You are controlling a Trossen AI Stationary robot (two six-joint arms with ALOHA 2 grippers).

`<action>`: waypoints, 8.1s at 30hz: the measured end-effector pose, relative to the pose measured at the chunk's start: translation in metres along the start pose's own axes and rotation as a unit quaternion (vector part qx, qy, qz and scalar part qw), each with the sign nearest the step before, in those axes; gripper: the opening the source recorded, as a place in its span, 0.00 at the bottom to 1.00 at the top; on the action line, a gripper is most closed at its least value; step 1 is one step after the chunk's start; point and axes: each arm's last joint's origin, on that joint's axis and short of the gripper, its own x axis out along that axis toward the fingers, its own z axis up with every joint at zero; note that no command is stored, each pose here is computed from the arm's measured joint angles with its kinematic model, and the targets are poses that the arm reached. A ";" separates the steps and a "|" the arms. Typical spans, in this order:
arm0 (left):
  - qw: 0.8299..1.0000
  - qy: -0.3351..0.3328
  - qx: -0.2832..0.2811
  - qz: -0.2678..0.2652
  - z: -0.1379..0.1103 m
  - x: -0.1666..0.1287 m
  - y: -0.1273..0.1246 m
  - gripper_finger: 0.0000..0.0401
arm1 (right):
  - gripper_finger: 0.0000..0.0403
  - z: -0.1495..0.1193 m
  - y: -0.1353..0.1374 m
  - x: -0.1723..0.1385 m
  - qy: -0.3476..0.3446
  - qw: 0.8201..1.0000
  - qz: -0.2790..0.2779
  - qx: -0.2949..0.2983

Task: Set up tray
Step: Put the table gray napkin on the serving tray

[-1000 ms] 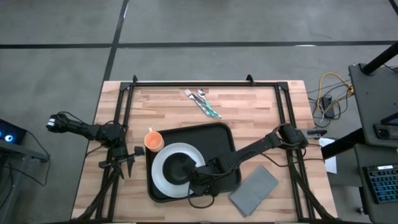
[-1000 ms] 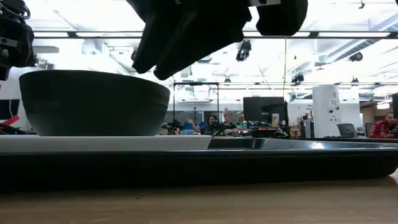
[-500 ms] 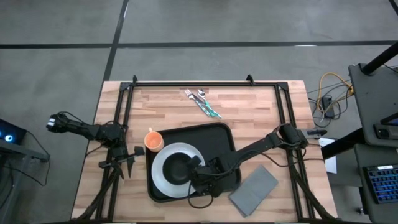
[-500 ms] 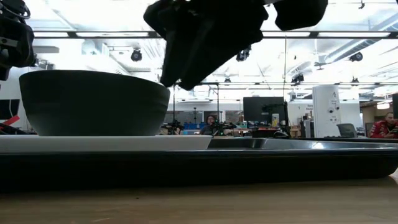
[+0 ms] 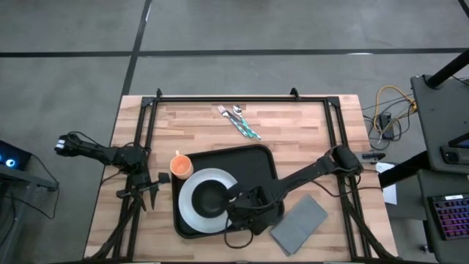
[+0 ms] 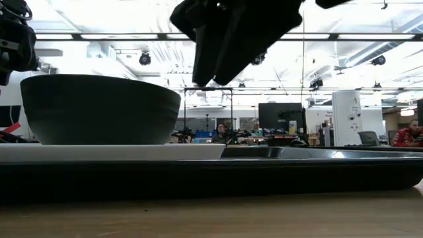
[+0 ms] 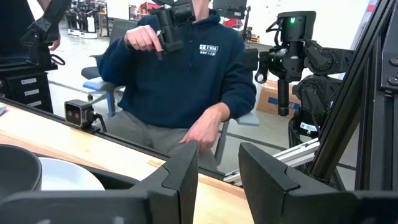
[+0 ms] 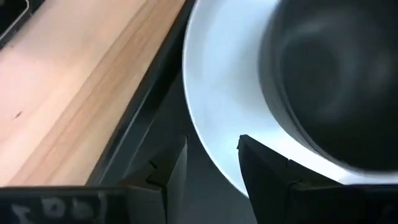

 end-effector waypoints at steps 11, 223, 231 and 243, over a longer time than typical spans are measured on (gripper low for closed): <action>1.000 0.000 0.000 0.000 0.000 0.000 0.000 0.24 | 0.32 -0.033 0.008 -0.017 0.015 0.999 -0.019 0.032; 1.000 0.000 0.000 0.000 0.000 0.000 0.000 0.24 | 0.02 -0.152 0.062 -0.073 0.037 0.992 0.112 -0.031; 1.000 0.000 0.000 0.000 0.000 0.000 0.000 0.24 | 0.02 -0.145 0.060 -0.081 0.035 0.993 0.102 -0.046; 1.000 0.000 0.000 0.000 0.000 0.000 0.000 0.24 | 0.02 -0.122 0.057 -0.064 0.060 0.990 0.099 -0.077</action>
